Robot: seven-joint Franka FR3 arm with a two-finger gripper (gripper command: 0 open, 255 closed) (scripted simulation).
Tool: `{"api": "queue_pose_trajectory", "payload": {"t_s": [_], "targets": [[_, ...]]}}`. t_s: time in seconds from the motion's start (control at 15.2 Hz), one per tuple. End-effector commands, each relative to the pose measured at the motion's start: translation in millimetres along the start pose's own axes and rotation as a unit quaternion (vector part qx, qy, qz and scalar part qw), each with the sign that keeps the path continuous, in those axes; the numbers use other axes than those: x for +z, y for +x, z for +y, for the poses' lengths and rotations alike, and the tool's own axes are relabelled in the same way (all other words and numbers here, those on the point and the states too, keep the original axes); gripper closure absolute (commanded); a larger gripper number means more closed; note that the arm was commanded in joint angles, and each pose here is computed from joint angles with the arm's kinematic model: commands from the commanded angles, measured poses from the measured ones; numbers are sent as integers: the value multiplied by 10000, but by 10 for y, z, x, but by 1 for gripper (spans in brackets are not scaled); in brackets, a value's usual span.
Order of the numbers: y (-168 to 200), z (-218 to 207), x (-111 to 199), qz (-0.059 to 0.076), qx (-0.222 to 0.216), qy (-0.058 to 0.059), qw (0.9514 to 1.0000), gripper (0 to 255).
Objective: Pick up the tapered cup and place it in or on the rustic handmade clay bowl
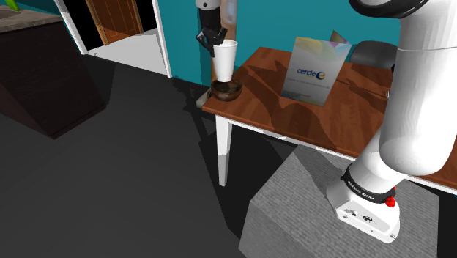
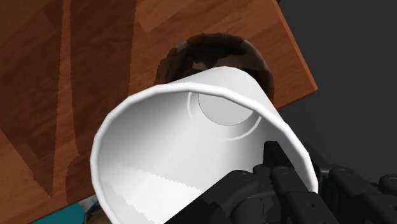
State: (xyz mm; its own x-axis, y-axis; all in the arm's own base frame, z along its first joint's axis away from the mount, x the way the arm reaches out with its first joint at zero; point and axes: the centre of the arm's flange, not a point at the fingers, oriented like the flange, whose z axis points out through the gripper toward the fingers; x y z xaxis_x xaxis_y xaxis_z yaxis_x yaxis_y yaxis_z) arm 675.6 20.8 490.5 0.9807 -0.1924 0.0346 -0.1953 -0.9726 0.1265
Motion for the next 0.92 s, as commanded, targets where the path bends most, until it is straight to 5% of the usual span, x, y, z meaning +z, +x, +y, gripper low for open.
{"api": "queue_pose_trajectory", "payload": {"t_s": [0.0,0.53,0.59,0.86], "targets": [[-17,-18,119,6,0,2,10000,255],[-17,-18,119,6,0,2,10000,255],[-16,-18,119,6,0,2,10000,0],[-16,-18,119,6,0,2,10000,0]]}}
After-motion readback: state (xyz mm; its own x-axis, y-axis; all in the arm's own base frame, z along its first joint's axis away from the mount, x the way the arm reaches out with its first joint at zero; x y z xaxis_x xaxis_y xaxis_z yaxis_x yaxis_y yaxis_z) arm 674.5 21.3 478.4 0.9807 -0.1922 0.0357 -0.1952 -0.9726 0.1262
